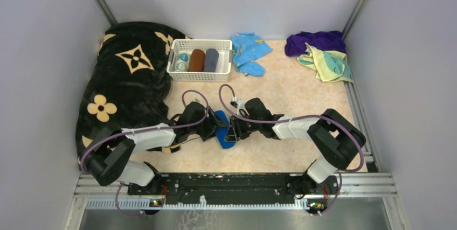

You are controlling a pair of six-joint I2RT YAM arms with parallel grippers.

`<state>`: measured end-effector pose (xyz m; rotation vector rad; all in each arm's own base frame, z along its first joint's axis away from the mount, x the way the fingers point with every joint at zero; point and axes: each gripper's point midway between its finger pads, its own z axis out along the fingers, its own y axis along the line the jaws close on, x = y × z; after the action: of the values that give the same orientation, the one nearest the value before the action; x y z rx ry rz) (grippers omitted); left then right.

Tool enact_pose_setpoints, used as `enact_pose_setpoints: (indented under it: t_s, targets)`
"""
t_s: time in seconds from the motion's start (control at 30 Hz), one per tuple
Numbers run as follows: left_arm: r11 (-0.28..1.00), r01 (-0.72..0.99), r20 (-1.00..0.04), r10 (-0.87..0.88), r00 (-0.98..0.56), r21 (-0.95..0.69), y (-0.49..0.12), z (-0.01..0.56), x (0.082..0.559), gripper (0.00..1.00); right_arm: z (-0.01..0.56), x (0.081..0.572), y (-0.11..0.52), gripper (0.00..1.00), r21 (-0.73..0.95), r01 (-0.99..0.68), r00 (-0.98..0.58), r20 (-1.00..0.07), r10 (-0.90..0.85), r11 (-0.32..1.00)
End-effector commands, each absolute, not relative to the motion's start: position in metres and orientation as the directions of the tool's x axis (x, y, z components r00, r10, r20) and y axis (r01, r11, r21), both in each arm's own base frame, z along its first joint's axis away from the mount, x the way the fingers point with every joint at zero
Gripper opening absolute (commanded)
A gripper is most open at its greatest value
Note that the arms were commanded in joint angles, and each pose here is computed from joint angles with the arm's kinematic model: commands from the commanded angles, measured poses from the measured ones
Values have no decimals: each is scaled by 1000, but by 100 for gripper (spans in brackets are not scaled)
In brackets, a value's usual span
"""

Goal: Roll the towels
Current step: Pick up the towel at the center of the board.

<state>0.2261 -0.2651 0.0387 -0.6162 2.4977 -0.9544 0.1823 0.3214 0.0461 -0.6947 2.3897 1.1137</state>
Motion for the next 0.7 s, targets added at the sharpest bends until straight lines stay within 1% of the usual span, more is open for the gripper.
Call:
enact_pose_setpoints:
  t_s: [0.0, 0.1, 0.2, 0.27, 0.3, 0.4, 0.43, 0.5, 0.67]
  targets:
    - [743, -285, -203, -491, -847, -606, -248, 6, 207, 75, 59, 177, 336, 37, 734, -523, -848, -500, -176, 434]
    - [755, -285, -204, -482, -852, -591, -250, 0, 209, 71, 54, 178, 335, 37, 739, -507, -857, -487, -167, 444]
    - [770, -282, -201, -465, -862, -572, -253, -6, 210, 65, 56, 184, 332, 39, 738, -497, -859, -492, -140, 456]
    - [785, -284, -209, -460, -863, -551, -251, -10, 211, 57, 56, 188, 327, 42, 725, -496, -857, -498, -133, 479]
    - [795, -281, -224, -456, -862, -537, -249, -11, 213, 54, 59, 194, 324, 46, 693, -518, -837, -530, -133, 502]
    - [839, -229, -317, -419, -851, -494, -244, 0, 230, 42, 71, 204, 312, 59, 611, -563, -788, -600, -138, 557]
    - [856, -206, -370, -406, -836, -474, -241, 7, 241, 38, 77, 206, 308, 63, 586, -579, -769, -624, -140, 568]
    - [878, -131, -464, -363, -808, -460, -244, 28, 265, 34, 87, 211, 300, 68, 531, -599, -735, -661, -149, 599]
    - [881, 10, -616, -322, -719, -472, -246, 87, 328, 32, 102, 224, 273, 77, 387, -612, -649, -744, -158, 690]
